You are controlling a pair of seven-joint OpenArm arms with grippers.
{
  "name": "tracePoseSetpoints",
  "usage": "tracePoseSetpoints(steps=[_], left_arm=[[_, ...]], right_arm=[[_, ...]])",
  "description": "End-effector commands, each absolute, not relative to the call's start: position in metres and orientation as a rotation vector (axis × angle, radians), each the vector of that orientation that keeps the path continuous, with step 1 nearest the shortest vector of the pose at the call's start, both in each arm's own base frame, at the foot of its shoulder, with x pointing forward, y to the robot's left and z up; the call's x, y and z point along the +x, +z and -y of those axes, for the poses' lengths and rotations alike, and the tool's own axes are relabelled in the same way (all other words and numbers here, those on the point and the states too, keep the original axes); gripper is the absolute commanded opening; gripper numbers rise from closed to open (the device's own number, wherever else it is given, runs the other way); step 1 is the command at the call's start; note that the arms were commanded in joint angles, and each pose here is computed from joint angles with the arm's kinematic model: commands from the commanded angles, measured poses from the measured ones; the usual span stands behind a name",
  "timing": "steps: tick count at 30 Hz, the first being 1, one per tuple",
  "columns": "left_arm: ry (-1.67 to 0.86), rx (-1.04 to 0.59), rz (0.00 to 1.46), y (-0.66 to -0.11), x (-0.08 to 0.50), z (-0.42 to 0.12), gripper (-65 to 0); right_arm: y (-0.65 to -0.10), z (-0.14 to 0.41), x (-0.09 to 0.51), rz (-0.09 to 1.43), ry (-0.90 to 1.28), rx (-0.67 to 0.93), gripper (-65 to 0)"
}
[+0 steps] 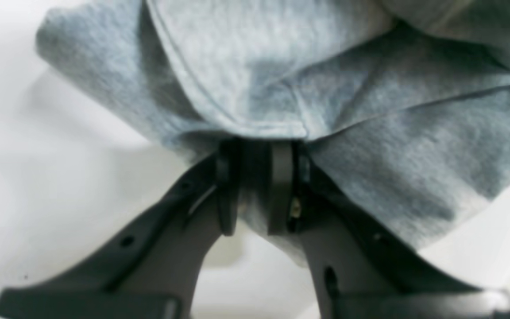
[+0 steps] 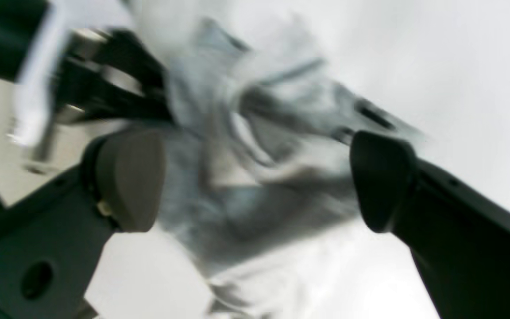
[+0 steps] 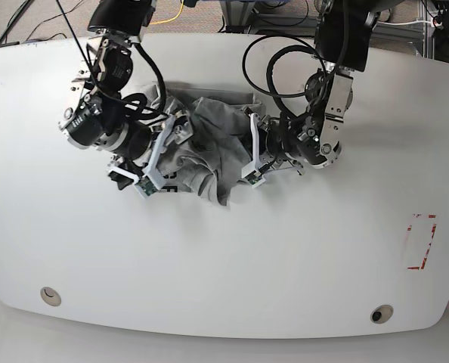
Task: Layout the t-shirt on the table in an organized manner, then fold the t-shirt properly
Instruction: 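Fold the shirt end with the right gripper toward the left gripper, then release the shirt with the left gripper and raise it away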
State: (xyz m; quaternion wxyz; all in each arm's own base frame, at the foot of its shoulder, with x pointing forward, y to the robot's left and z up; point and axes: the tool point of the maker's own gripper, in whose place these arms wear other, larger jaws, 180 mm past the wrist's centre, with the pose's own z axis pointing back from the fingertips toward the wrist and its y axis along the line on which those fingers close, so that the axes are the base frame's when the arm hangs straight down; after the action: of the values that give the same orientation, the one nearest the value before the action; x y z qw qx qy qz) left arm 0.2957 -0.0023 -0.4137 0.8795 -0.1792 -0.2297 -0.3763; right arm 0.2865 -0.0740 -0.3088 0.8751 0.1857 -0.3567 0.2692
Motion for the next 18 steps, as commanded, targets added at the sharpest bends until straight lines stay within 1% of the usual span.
tracePoseSetpoints(steps=[1, 10, 18], left_arm=[[-0.799, -0.362, 0.498, -0.406, 0.302, 0.003, -55.4], [-0.820, -0.347, 0.590, -0.379, 0.313, 0.007, -55.1], [-0.835, -0.316, 0.710, -0.343, 0.323, 0.005, -55.0]], right_arm=[[-0.294, 0.081, 0.296, 0.807, 0.567, 0.373, -1.4], [-0.297, 0.087, 0.294, 0.791, 0.583, 0.353, -1.4], [-0.309, 0.082, 0.298, 0.750, 0.586, 0.383, -1.4]])
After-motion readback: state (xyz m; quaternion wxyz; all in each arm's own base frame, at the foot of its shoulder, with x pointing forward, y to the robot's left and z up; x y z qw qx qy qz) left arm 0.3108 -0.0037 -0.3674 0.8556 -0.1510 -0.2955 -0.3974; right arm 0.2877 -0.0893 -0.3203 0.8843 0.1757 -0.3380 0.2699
